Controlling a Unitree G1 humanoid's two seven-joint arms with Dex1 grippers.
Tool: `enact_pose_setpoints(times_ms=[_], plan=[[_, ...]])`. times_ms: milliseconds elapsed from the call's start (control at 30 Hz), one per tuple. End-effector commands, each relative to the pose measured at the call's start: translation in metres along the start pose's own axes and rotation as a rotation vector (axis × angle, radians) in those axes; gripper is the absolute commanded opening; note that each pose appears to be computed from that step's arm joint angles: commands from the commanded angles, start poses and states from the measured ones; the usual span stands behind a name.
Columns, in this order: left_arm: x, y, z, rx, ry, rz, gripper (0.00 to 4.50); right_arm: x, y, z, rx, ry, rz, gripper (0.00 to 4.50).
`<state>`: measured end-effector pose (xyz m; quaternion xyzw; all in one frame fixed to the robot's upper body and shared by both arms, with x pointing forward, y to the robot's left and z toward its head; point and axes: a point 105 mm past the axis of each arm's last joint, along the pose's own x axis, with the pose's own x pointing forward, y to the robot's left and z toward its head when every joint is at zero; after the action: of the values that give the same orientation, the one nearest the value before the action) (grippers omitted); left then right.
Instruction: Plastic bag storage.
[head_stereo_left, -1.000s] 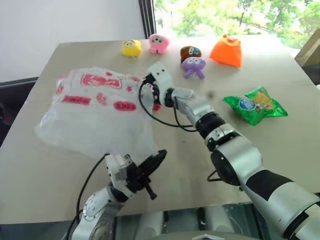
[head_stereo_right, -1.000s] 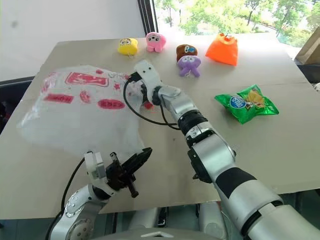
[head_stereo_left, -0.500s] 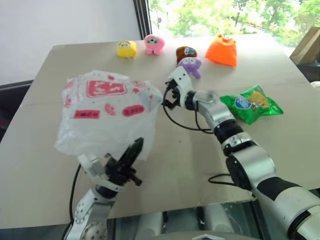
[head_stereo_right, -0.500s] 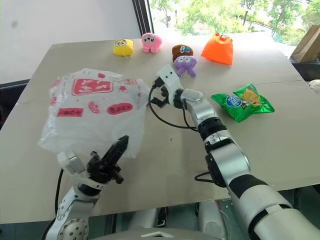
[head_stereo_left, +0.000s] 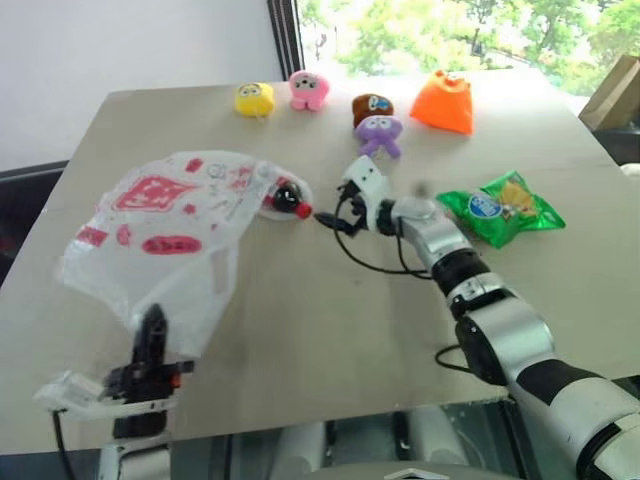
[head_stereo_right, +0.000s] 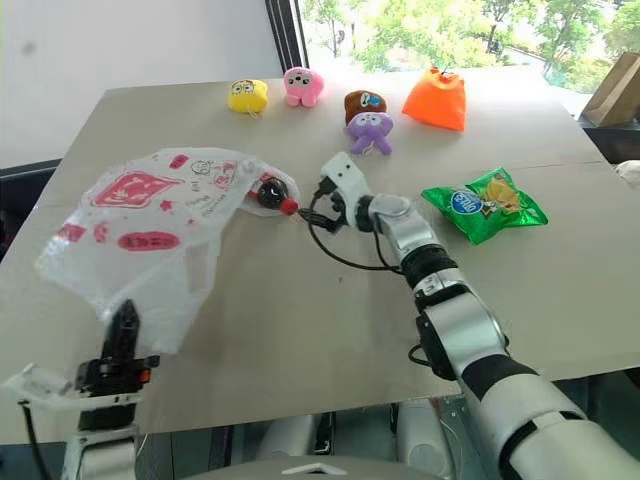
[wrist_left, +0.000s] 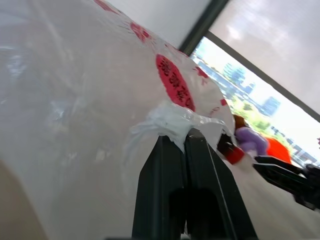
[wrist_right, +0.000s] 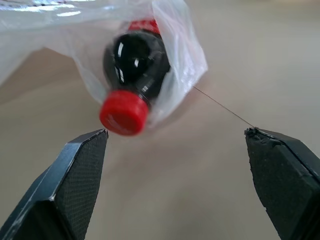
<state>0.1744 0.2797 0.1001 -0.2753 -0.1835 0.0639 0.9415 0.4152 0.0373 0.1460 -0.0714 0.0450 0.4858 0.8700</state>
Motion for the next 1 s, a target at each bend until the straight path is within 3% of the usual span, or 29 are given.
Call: enact_pose_setpoints(times_ms=[33, 267, 467, 733, 833, 1000], plan=[[-0.002, 0.006, 0.009, 0.047, -0.028, 0.027, 0.0, 0.008, -0.003, 0.027, 0.021, -0.088, -0.06, 4.43], [0.0, 0.004, 0.008, 0.048, -0.03, 0.022, 0.0, 0.02, -0.007, 0.029, 0.388, -0.135, -0.147, 4.43], [-0.002, 0.006, 0.005, 0.047, -0.024, 0.025, 0.0, 0.034, 0.024, 0.012, 0.715, -0.093, -0.028, 4.43], [-0.002, 0.005, 0.003, 0.051, -0.023, 0.019, 0.0, 0.044, 0.044, 0.01, 0.82, -0.119, 0.001, 4.43], [-0.002, 0.003, 0.002, 0.057, -0.016, 0.007, 0.0, 0.047, 0.049, 0.013, 0.826, -0.129, 0.02, 3.61], [-0.004, 0.002, 0.001, 0.069, -0.009, -0.003, 0.0, 0.051, 0.059, 0.013, 0.795, -0.107, 0.054, 1.34]])
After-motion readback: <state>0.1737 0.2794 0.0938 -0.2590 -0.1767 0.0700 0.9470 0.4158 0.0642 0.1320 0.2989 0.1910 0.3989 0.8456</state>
